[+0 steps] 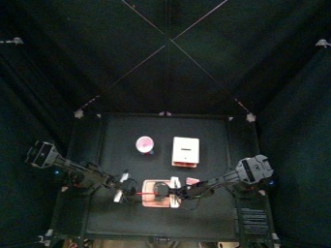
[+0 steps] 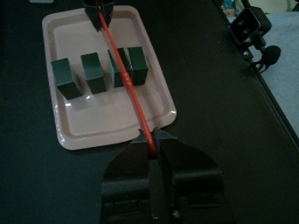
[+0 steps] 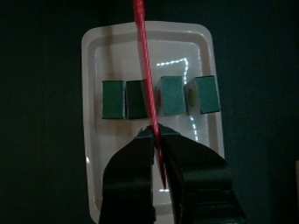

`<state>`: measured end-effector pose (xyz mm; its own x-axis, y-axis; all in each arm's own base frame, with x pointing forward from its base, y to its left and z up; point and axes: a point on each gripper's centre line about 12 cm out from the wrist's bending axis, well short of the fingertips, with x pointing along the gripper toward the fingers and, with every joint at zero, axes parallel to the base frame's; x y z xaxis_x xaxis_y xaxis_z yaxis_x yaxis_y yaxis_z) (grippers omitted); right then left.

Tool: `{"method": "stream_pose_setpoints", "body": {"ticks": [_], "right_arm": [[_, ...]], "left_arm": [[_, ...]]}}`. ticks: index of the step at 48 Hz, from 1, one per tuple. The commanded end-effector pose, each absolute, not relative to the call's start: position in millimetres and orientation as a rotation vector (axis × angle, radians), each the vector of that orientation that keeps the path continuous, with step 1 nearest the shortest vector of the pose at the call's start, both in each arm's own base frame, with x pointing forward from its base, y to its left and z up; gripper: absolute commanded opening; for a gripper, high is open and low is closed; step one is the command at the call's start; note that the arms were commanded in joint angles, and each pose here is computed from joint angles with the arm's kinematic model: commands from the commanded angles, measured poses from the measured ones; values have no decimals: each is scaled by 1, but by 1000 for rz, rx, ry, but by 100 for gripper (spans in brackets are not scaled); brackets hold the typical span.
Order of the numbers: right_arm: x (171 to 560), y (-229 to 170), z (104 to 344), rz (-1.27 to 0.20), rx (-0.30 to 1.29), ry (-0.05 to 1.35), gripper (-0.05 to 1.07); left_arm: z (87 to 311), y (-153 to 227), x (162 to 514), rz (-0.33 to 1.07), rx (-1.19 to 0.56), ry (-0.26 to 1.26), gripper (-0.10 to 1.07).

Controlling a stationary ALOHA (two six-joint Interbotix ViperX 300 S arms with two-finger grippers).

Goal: Cut sushi roll

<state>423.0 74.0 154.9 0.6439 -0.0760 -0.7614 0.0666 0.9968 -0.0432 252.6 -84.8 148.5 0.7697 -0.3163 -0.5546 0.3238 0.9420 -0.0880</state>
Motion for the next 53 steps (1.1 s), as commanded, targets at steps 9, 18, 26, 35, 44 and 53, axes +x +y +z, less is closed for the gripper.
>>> {"method": "stream_pose_setpoints", "body": {"ticks": [9,18,26,35,44,53], "right_arm": [[426,83,185,-45,-23,785,41],[425,89,180,-31,-32,794,41],[425,91,174,-29,-35,808,41],[426,92,169,-29,-37,818,41],[426,92,166,-30,-35,827,41],[426,92,165,-29,-35,829,41]], "left_arm": [[153,-103,247,-427,27,564,32],[149,-102,245,-424,26,580,32],[148,-102,245,-423,28,586,32],[144,-100,245,-411,22,604,32],[139,-98,248,-396,17,624,32],[138,-97,249,-391,18,628,32]]}}
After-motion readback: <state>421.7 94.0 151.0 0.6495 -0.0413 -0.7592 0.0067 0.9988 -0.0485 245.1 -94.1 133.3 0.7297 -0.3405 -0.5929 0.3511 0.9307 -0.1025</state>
